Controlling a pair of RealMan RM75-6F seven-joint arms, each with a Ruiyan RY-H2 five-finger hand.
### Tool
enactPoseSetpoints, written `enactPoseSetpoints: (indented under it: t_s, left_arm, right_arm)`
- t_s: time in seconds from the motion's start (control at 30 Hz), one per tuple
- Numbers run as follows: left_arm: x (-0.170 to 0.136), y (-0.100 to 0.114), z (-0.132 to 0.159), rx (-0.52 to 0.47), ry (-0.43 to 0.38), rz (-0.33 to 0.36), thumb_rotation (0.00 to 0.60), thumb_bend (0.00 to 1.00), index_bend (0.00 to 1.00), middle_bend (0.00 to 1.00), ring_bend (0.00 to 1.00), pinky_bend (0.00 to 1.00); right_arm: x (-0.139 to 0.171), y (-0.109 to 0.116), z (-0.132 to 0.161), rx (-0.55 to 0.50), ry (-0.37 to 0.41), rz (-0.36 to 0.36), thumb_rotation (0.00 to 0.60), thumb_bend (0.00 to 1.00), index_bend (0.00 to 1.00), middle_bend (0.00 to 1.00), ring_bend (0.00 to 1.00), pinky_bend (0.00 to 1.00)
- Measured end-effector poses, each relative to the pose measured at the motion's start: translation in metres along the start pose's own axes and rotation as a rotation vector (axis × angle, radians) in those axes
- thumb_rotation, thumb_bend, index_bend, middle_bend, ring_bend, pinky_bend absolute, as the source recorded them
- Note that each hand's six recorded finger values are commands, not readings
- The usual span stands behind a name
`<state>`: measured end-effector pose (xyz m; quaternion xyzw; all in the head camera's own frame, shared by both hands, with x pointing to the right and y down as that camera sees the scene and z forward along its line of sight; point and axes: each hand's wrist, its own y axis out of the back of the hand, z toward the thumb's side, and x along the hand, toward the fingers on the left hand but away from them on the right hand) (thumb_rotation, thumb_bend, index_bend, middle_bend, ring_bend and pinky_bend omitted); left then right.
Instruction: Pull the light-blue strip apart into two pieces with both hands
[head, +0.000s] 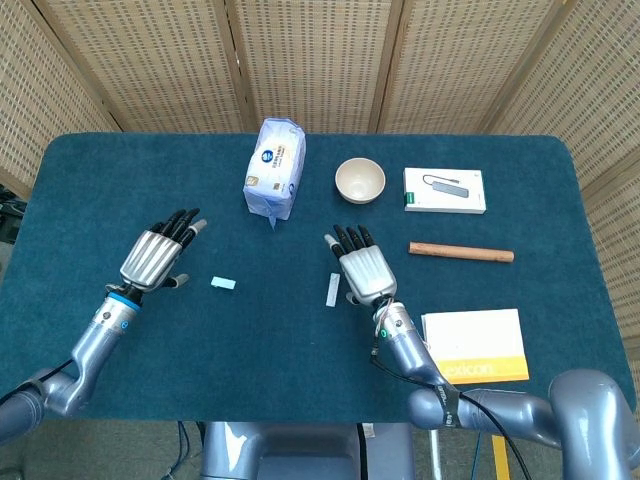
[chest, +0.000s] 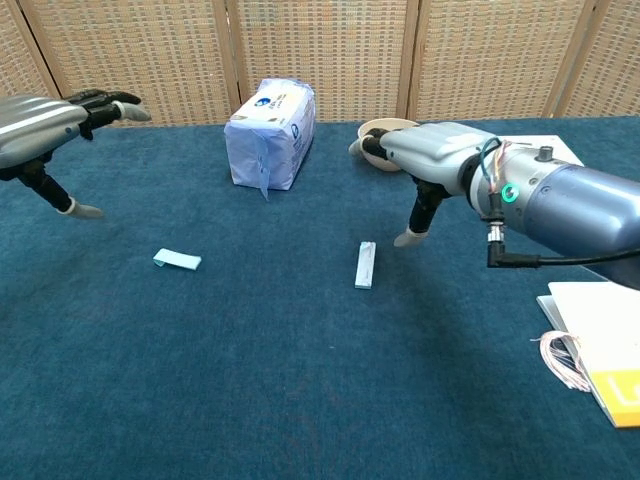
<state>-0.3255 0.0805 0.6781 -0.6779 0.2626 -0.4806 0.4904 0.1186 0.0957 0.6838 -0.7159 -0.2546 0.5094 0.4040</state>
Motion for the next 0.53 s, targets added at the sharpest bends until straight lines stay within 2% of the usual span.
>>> enactPoseSetpoints:
  t_s: [0.1,0.2,0.37,0.53]
  left_arm:
    - [-0.014,0.008,-0.009,-0.037,0.040,0.007,0.600,0.00,0.00,0.00,0.00,0.06]
    - [-0.035,0.019,-0.023,-0.085,0.099,0.019,0.600,0.00,0.00,0.00,0.00,0.04]
    - [-0.092,0.041,-0.065,-0.157,0.254,0.078,0.600,0.00,0.00,0.00,0.00,0.01]
    - [-0.154,0.051,-0.095,-0.292,0.399,0.139,0.600,0.00,0.00,0.00,0.00,0.00]
  right_arm:
    - [0.010,0.008,-0.007,-0.025,0.010,-0.035,0.600,0.00,0.00,0.00,0.00,0.00]
    - [0.026,0.019,-0.024,-0.025,0.019,-0.089,0.600,0.00,0.00,0.00,0.00,0.00]
    - [0.061,0.034,-0.074,-0.033,0.008,-0.181,0.600,0.00,0.00,0.00,0.00,0.00]
    - [0.095,0.037,-0.132,-0.049,-0.015,-0.243,0.600,0.00,0.00,0.00,0.00,0.00]
